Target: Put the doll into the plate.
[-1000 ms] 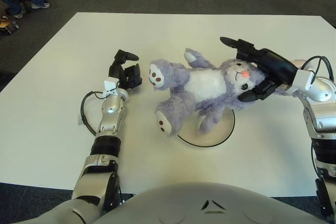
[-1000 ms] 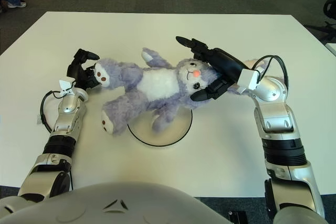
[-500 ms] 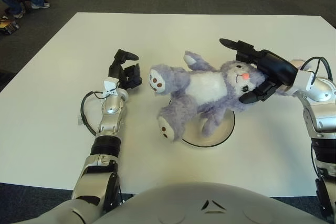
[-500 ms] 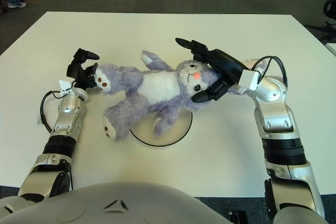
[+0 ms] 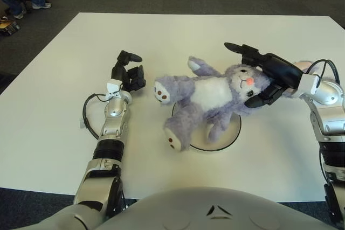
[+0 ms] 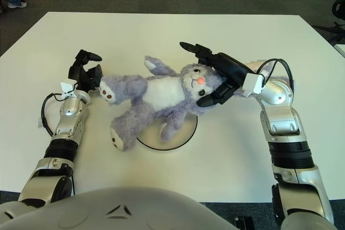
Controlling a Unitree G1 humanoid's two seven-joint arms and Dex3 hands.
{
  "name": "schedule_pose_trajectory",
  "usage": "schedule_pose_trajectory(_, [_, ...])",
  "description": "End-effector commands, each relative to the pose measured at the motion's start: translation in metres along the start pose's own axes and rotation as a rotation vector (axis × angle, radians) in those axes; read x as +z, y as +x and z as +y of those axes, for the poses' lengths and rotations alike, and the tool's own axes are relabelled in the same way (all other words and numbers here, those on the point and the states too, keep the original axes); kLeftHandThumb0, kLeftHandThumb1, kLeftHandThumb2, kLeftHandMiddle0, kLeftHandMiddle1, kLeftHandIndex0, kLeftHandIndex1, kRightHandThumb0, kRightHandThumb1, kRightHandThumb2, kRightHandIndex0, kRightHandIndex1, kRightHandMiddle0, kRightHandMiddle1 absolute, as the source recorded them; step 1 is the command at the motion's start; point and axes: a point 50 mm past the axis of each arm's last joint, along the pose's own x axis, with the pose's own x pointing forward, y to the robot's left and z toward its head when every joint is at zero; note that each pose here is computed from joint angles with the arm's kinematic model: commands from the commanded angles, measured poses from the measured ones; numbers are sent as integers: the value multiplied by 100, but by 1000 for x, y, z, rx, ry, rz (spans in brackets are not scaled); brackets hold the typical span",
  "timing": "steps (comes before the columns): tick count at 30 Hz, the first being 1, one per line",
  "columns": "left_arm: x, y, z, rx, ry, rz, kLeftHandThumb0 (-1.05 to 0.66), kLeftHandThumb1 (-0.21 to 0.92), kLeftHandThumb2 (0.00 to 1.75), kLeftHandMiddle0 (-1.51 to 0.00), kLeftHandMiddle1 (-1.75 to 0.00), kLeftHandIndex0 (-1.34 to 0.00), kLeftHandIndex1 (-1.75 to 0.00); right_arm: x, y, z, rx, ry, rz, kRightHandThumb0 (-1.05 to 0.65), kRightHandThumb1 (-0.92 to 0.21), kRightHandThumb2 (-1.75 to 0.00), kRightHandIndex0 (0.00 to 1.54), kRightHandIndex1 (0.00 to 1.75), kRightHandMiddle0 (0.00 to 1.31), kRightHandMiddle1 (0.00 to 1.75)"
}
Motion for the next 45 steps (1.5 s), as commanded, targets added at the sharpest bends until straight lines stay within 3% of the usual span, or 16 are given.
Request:
schedule_pose_trajectory(1, [-37,-34,-8,20,-38,165,-41,56,101,-119,-175,-42,-175,3,1,-4,9,-56,-23,-80,-43,-65,2,107,0,0])
schedule_pose_trajectory(6, [-37,-34,-8,20,-42,163,-40,57,100,-118,-175,-42,-175,3,1,-5,20,-84,-36,-93,-58,-50,2,39,0,0])
schedule_pose_trajectory(12, [-37,-34,-8,19,-42,161,-40,57,99,-118,-175,-41,-175,1,1,-5,39,-107,-38,-99,-67,-40,0,9,0,0])
schedule_pose_trajectory(18, [-37,-34,-8,17,-45,159,-40,57,99,-118,-175,-41,-175,2,2,-2,32,-102,-66,-100,-74,-30,0,1,0,0])
schedule_pose_trajectory(30, [-37,-35,-8,16,-58,158,-41,56,102,-119,-175,-43,-175,9,3,0,26,-66,-186,-95,-82,-27,0,0,0,0])
schedule_pose_trajectory(45, [-37,-35,-8,19,-59,157,-41,54,103,-120,-175,-43,-175,11,3,-1,14,-57,-194,-93,-84,-25,0,0,0,0])
